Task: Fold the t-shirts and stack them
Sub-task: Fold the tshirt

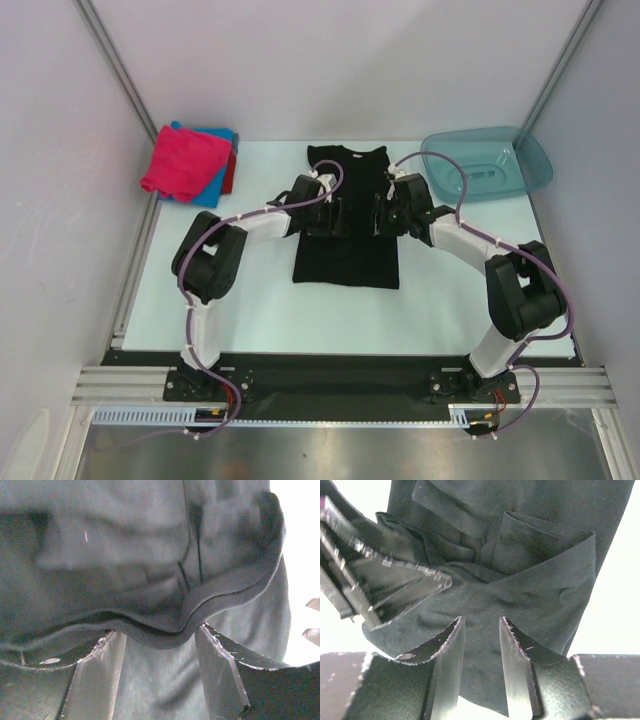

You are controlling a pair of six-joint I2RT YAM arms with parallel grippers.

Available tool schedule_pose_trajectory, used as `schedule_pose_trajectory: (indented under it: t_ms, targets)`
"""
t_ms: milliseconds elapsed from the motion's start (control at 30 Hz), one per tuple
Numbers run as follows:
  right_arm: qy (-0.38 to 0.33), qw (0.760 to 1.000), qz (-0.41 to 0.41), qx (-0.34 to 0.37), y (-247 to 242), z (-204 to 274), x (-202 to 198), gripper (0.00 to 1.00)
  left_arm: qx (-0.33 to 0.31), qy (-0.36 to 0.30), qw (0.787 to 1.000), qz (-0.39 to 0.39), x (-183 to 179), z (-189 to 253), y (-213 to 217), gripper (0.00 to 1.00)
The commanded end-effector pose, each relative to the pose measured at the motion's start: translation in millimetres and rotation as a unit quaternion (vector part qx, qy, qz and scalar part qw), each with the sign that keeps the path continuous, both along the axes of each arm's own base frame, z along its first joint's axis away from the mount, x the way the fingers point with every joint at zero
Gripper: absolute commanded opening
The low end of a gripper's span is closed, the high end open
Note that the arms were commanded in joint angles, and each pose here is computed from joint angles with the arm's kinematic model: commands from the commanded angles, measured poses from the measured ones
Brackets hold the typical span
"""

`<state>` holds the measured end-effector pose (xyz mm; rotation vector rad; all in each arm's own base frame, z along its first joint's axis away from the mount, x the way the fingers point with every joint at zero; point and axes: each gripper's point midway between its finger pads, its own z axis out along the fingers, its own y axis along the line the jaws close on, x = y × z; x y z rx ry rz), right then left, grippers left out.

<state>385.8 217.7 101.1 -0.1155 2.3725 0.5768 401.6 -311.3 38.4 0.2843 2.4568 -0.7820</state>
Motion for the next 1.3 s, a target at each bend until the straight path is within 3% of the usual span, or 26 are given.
schedule_pose_trajectory:
  t_ms: [0, 167, 400, 600, 900, 1033, 1267]
  targets:
    - [-0.010, 1.000, 0.006, 0.014, 6.6, 4.1, 2.6, 0.39, 0.008, -0.059, 0.998, 0.004, 32.6, 20.8, -6.1, 0.63]
    - [-0.008, 1.000, 0.004, 0.013, 5.4, 0.4, 0.8, 0.39, 0.036, -0.104, 0.994, 0.023, 69.5, 41.3, -3.4, 0.64]
    - [-0.018, 1.000, -0.021, -0.010, -6.5, -2.9, 4.4, 0.38, 0.058, -0.159, 0.983, 0.068, 89.8, 89.5, 20.1, 0.66]
    - [-0.011, 0.999, -0.040, -0.026, -18.8, -18.0, 17.7, 0.38, 0.046, -0.197, 0.976, 0.081, 63.7, 131.4, 39.6, 0.66]
    - [0.007, 0.997, -0.066, -0.034, -33.8, -66.6, 61.7, 0.36, 0.040, -0.215, 0.967, 0.128, 17.7, 149.2, 79.3, 0.67]
    - [-0.013, 0.996, -0.074, -0.043, -36.1, -58.3, 84.0, 0.36, 0.047, -0.240, 0.955, 0.167, -1.0, 160.8, 105.3, 0.69]
    - [-0.062, 0.993, -0.087, -0.046, -39.4, -12.2, 101.2, 0.40, 0.082, -0.252, 0.940, 0.214, -2.3, 157.9, 131.5, 0.74]
